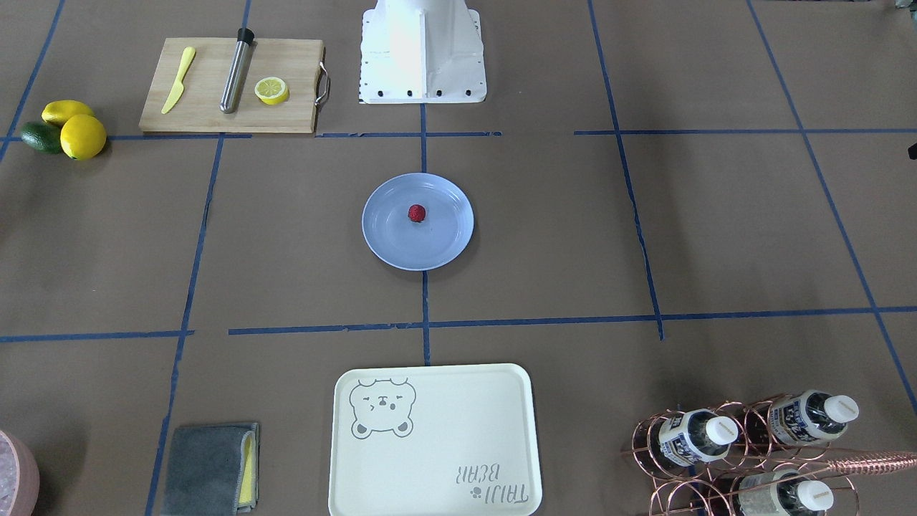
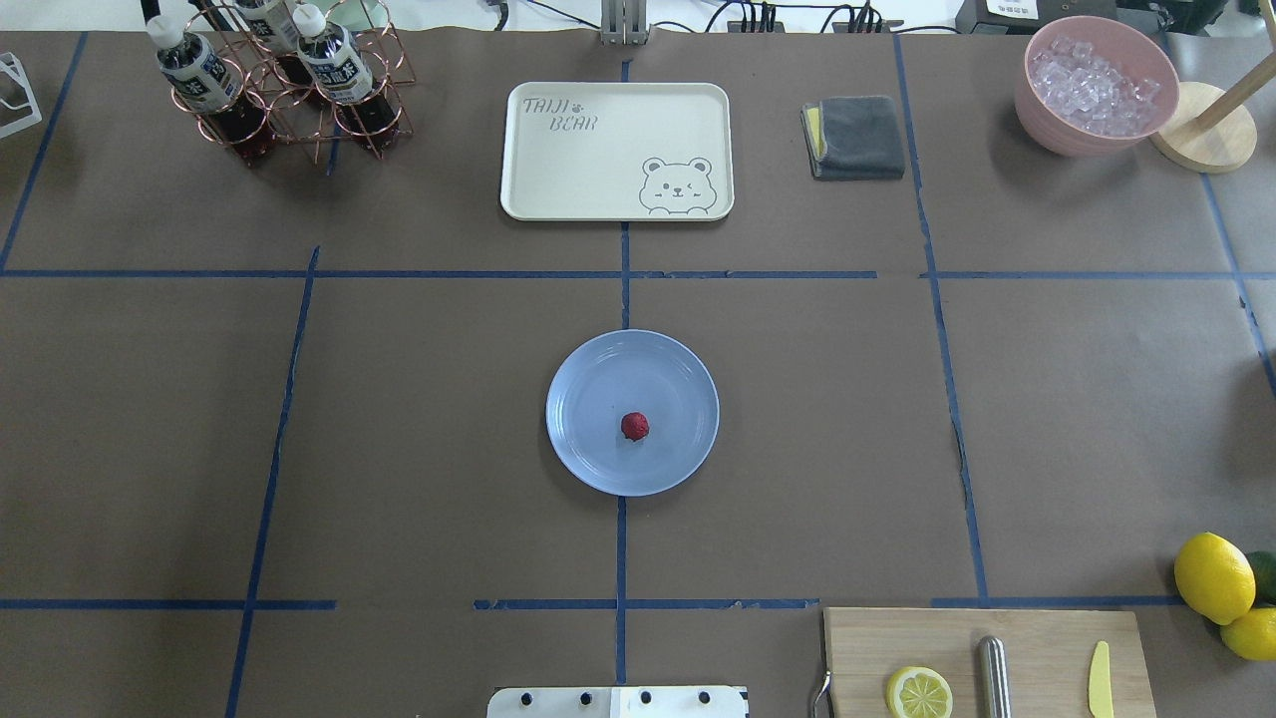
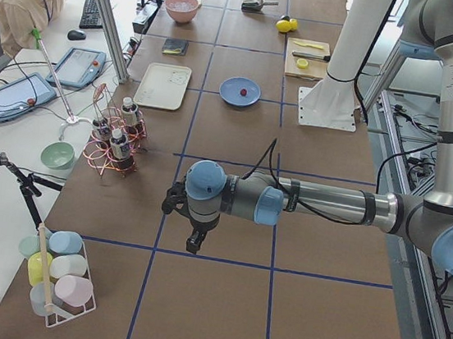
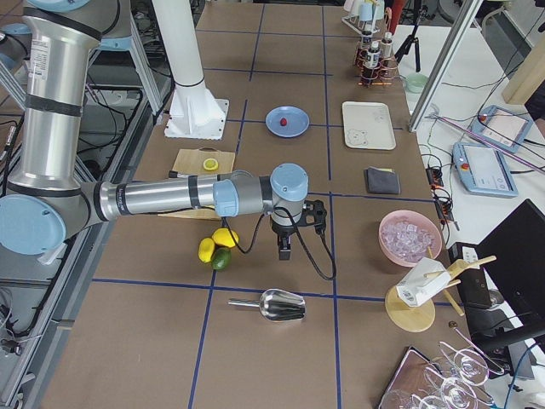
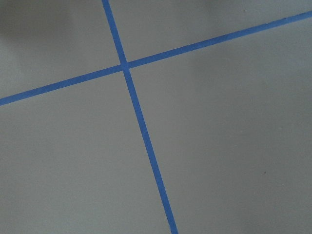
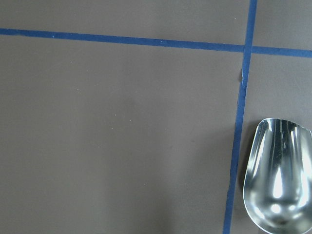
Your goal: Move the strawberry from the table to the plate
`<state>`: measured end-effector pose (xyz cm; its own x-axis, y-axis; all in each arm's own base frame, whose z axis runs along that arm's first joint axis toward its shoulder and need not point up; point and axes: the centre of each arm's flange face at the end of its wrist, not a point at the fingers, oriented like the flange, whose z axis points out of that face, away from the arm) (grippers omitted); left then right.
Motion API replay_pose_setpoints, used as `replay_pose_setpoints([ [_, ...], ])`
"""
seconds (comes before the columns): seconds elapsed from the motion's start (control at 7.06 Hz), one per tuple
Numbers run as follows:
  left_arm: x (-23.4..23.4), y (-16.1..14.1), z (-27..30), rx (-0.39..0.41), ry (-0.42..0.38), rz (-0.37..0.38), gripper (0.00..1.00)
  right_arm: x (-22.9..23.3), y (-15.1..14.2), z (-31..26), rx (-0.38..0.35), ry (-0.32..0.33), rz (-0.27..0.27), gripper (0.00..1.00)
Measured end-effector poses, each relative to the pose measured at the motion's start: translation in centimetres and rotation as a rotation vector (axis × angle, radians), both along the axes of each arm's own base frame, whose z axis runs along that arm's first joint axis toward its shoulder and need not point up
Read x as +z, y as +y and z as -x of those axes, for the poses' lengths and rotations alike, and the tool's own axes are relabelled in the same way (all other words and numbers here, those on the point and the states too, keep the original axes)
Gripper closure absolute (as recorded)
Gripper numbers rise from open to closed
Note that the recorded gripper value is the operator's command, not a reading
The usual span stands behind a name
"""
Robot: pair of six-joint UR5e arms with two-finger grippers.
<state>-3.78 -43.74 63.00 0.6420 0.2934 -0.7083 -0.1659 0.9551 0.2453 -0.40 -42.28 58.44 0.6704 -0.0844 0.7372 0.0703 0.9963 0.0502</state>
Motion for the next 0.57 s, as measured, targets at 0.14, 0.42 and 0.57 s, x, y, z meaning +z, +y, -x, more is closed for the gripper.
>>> replay_pose_setpoints([
  [0.14,-0.4,-0.7,0.0,-0.001,-0.002,-0.010,0.00,0.4,-0.2,-0.1,0.001,0.013,0.001,0.00],
  [0.42,-1.1,-1.1,0.1,-0.002,-0.003,-0.021,0.00,1.3,-1.0,-0.1,0.005,0.040,0.009,0.00],
  [0.57,-0.7,-0.5,0.2,-0.004,-0.004,-0.013,0.00,1.1,-1.4,-0.2,0.007,0.043,0.002,0.00],
])
